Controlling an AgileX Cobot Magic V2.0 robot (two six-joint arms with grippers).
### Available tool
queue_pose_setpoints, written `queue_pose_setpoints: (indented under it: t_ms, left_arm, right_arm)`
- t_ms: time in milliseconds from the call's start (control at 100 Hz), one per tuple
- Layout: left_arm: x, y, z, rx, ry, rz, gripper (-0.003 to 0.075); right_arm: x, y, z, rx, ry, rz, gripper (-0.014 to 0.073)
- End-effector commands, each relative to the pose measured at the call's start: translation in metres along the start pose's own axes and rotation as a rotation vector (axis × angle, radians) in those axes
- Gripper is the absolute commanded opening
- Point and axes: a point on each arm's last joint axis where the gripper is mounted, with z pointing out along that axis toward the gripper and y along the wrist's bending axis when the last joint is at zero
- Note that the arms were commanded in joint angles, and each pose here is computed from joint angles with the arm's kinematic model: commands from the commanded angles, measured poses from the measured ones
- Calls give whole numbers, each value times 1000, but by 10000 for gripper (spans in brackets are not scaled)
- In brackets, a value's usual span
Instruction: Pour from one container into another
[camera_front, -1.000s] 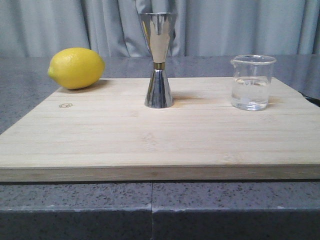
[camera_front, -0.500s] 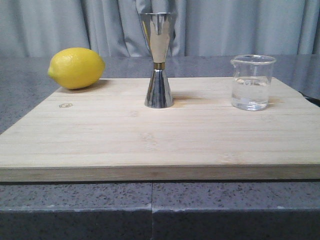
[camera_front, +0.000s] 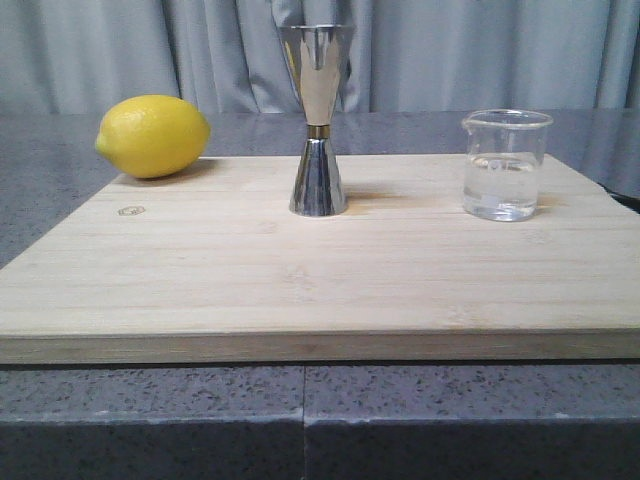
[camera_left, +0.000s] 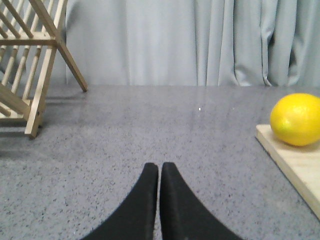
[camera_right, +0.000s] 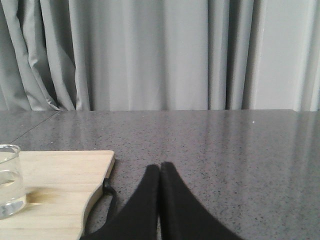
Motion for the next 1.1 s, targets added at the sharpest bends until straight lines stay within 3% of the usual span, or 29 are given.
queue_pose_setpoints:
  t_ms: [0, 220, 440, 660, 1090]
  left_arm:
    - [-8, 1, -2, -1, -133, -50, -19]
    - [-43, 0, -7, 13, -168, -118, -19]
    - [-90, -4, -7, 44, -68, -110, -19]
    - [-139, -5, 4, 53, -52, -104, -19]
    - [-149, -4, 13, 49, -55, -105, -19]
  right_arm:
    - [-12, 0, -2, 3, -83, 7, -71]
    - [-45, 0, -3, -3, -5, 6, -71]
    - [-88, -1, 5, -4, 64, -16, -71]
    - [-129, -1, 21, -10, 137, -64, -71]
    - [-143, -1, 27, -8, 88, -64, -72]
